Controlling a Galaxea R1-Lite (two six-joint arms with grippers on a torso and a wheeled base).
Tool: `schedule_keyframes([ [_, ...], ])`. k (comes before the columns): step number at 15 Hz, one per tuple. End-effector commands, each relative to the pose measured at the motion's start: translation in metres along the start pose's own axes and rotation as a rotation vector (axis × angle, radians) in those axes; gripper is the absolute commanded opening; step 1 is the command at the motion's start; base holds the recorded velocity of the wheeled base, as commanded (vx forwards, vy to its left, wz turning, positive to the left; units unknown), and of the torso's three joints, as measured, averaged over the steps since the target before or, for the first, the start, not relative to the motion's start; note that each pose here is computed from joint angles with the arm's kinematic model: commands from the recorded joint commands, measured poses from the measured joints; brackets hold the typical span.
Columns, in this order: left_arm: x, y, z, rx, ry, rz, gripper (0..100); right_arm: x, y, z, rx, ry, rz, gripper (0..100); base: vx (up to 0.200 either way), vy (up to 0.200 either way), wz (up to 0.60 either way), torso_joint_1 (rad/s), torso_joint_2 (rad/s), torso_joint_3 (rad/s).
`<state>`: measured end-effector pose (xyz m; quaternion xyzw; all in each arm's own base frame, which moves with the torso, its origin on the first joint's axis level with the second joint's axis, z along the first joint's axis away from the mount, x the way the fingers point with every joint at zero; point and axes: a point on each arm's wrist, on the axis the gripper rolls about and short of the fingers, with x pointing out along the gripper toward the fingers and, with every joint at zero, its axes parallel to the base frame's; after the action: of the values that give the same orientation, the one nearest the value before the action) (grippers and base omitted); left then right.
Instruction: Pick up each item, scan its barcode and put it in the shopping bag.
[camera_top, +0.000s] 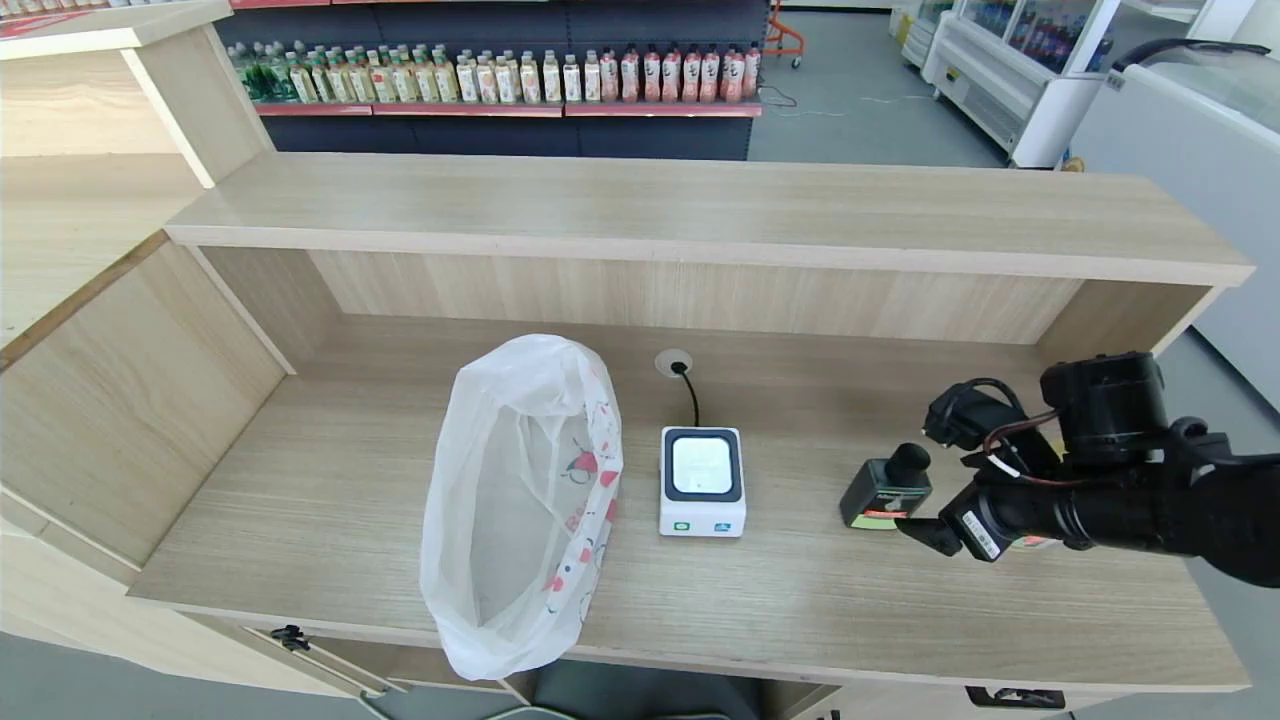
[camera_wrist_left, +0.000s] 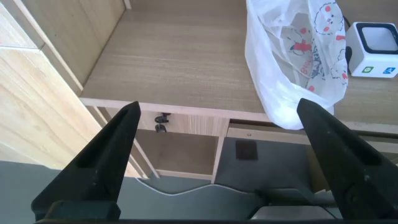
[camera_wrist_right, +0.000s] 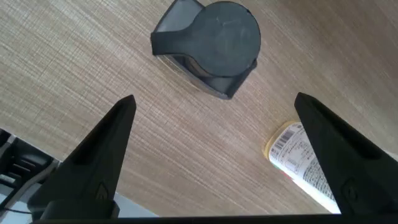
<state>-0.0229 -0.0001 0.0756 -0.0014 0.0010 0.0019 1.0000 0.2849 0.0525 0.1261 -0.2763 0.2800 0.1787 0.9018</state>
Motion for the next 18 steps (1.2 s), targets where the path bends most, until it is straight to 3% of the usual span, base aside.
schedule_keyframes([
  [1, 0.000, 0.000, 0.000, 0.000, 0.000, 0.001, 100, 0.028, 0.005, -0.001, -0.013, 0.016, 0.028, 100, 0.000, 0.000, 0.00, 0.000, 0.00, 0.000],
  [12, 0.000, 0.000, 0.000, 0.000, 0.000, 0.001, 100, 0.089, 0.025, 0.032, -0.030, -0.141, 0.121, 100, 0.000, 0.000, 0.00, 0.000, 0.00, 0.000],
  [13, 0.000, 0.000, 0.000, 0.000, 0.000, 0.001, 100, 0.089, 0.026, 0.033, -0.027, -0.148, 0.123, 0, 0.000, 0.000, 0.00, 0.000, 0.00, 0.000],
  [18, 0.000, 0.000, 0.000, 0.000, 0.000, 0.001, 100, 0.075, 0.029, 0.042, -0.019, -0.202, 0.121, 0, 0.000, 0.000, 0.00, 0.000, 0.00, 0.000],
])
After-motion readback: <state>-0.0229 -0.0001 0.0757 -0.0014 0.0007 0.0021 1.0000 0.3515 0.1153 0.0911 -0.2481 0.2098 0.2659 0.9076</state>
